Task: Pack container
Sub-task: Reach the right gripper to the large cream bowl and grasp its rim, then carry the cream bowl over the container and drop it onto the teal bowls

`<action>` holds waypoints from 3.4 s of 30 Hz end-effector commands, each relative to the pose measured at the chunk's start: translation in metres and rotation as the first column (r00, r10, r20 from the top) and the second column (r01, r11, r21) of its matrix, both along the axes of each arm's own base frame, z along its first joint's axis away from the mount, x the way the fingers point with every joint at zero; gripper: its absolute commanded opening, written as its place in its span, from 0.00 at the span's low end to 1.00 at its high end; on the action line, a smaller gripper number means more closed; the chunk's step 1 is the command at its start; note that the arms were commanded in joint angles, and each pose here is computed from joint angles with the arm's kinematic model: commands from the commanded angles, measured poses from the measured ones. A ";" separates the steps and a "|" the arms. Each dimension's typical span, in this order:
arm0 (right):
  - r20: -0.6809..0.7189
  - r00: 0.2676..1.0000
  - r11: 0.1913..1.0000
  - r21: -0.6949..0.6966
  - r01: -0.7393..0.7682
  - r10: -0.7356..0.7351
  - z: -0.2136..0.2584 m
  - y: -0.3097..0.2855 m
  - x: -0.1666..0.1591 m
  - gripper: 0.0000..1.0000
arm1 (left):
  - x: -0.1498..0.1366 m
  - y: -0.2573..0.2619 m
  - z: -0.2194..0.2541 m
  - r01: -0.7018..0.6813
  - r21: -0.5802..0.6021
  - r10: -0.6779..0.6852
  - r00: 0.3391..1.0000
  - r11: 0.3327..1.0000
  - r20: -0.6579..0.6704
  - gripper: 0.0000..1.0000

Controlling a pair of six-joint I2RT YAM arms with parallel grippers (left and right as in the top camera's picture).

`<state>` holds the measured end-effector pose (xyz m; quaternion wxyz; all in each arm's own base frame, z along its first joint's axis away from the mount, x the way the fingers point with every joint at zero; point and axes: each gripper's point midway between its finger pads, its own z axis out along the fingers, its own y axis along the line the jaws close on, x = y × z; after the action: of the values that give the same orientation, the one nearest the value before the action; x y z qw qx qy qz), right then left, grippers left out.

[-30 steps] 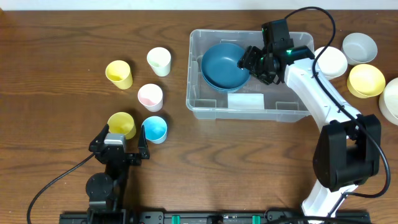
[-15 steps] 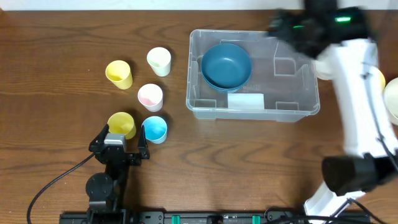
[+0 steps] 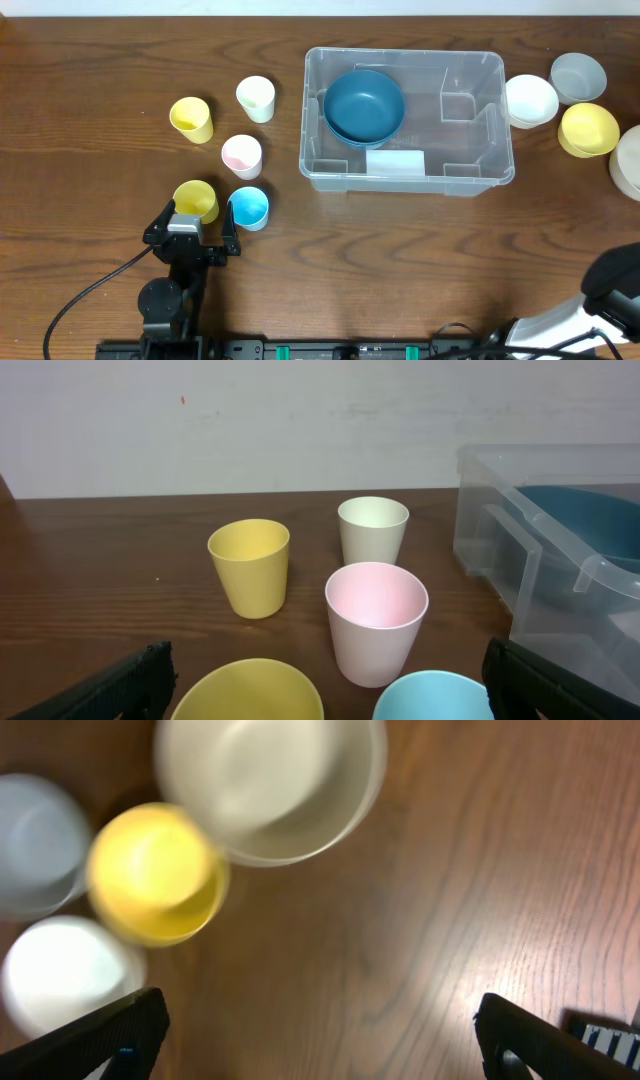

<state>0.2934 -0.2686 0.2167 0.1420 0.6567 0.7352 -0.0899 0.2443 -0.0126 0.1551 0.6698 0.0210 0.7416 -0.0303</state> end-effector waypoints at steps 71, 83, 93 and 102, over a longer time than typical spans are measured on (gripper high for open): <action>0.161 0.921 0.932 0.139 0.335 -0.355 -0.069 -0.072 -0.063 0.02 | 0.000 0.000 -0.016 0.007 0.012 -0.006 0.999 1.000 -0.042 0.98; 0.673 0.665 0.945 -0.203 -0.254 0.324 0.153 0.105 0.061 0.02 | 0.000 -0.001 -0.016 0.007 0.012 -0.007 0.999 1.000 -0.042 0.98; 0.519 0.520 0.710 -0.280 -0.646 0.678 0.100 0.298 0.148 0.02 | 0.000 0.000 -0.016 0.007 0.012 -0.006 0.999 1.000 -0.042 0.98; 0.405 0.498 0.555 -0.030 -0.831 0.767 -0.033 0.391 0.180 0.02 | 0.000 0.000 -0.016 0.007 0.012 -0.006 0.999 1.000 -0.043 0.98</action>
<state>0.4736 0.1018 0.1973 0.2712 0.2736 0.9094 0.1565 0.2443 -0.0126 0.1551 0.6698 0.0210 0.7416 -0.0303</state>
